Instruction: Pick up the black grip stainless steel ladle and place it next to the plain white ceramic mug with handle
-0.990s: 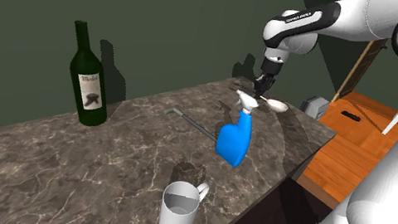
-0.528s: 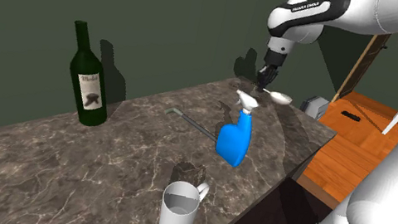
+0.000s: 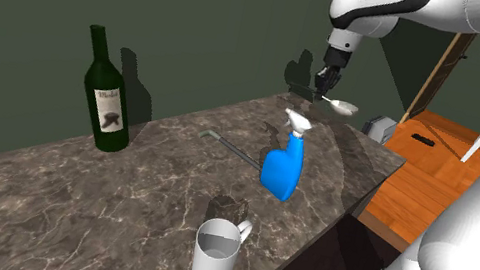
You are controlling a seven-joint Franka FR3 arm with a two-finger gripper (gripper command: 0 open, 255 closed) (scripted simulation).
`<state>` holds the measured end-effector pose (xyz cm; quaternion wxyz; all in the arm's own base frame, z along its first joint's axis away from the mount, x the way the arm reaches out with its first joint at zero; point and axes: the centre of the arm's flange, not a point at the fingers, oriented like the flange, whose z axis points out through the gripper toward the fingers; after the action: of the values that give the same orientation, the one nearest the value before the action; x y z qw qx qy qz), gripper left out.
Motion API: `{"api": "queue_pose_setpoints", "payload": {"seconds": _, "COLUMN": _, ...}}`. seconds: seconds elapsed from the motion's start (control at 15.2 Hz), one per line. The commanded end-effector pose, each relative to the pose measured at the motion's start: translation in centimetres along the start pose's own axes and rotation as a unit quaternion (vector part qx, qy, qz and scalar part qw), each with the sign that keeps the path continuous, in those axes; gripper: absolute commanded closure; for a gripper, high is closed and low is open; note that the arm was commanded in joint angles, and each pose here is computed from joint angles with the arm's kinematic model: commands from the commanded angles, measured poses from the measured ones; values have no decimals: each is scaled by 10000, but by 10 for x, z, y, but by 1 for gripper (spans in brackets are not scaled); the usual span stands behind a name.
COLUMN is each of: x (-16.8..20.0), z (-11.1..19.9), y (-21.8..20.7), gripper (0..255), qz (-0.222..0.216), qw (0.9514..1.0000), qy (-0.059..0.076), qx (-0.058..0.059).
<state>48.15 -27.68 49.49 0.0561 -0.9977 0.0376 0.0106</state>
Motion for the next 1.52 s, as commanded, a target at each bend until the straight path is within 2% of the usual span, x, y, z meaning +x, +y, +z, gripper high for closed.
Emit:
{"api": "queue_pose_setpoints", "payload": {"seconds": 0.0, "x": 0, "z": -11, "y": -2, "gripper": 255, "qz": 0, "qw": 10000, "qy": -2, "qx": 1}}
{"api": "queue_pose_setpoints", "payload": {"seconds": 0.13, "x": 0, "z": -17, "y": -2, "gripper": 255, "qz": 0, "qw": 10000, "qy": -2, "qx": 1}}
{"api": "queue_pose_setpoints", "payload": {"seconds": 1.45, "x": -124, "z": 11, "y": -234, "gripper": 255, "qz": 0, "qw": 10000, "qy": -2, "qx": 1}}
